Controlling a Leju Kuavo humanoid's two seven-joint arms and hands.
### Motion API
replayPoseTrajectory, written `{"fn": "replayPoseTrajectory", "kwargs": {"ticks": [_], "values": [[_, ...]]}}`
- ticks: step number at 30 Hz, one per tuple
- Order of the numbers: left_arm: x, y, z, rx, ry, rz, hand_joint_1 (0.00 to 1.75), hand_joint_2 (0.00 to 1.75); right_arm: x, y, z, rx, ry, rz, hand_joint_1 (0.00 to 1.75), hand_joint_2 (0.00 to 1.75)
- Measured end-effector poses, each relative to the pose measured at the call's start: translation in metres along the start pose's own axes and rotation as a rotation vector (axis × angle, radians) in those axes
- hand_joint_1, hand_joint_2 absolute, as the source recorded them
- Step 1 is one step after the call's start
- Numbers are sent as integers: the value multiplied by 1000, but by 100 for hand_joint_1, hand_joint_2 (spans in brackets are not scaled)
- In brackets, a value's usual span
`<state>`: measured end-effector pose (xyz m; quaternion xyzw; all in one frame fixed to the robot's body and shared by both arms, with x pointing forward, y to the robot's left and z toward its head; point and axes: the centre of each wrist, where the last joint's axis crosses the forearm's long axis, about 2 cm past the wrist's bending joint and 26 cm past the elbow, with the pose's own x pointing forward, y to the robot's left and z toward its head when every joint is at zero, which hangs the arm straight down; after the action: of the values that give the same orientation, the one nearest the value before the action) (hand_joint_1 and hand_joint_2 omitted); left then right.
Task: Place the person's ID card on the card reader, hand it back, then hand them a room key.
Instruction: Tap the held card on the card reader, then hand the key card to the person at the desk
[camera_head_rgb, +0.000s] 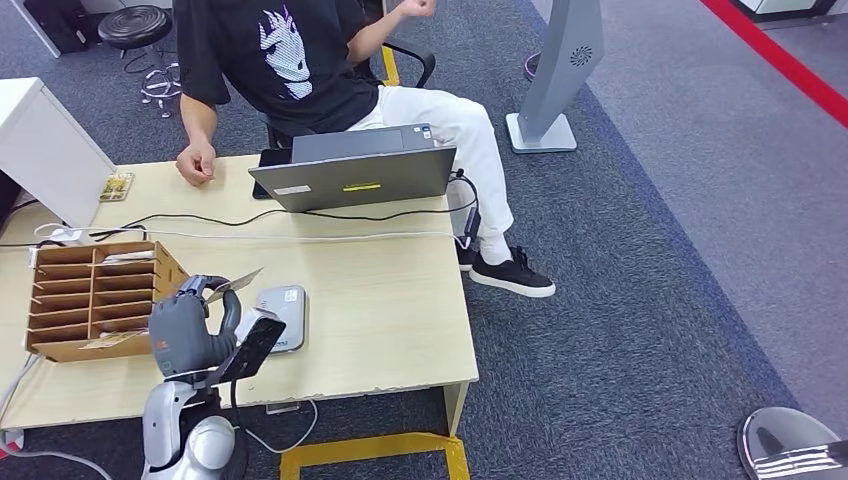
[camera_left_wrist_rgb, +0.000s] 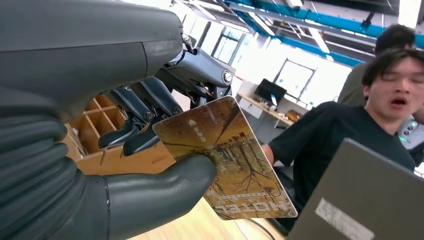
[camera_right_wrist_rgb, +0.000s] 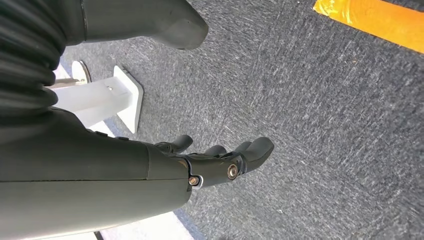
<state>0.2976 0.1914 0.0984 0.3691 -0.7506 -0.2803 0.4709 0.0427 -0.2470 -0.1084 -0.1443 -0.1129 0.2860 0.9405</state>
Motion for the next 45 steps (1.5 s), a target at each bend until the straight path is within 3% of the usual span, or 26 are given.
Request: {"fn": "replayPoseTrajectory", "kwargs": {"ticks": [21,36,45], "values": [[-11,-33,26,-166,97,94,175,175,2,1,0,-4,-16,-47,0,175],[-26,-54,68,-270,106,172,175,175,3,0,0,-10,-57,-115,0,175],[-31,-56,74,-305,138,87,175,175,3,0,0,-6,-41,-138,0,175]]}}
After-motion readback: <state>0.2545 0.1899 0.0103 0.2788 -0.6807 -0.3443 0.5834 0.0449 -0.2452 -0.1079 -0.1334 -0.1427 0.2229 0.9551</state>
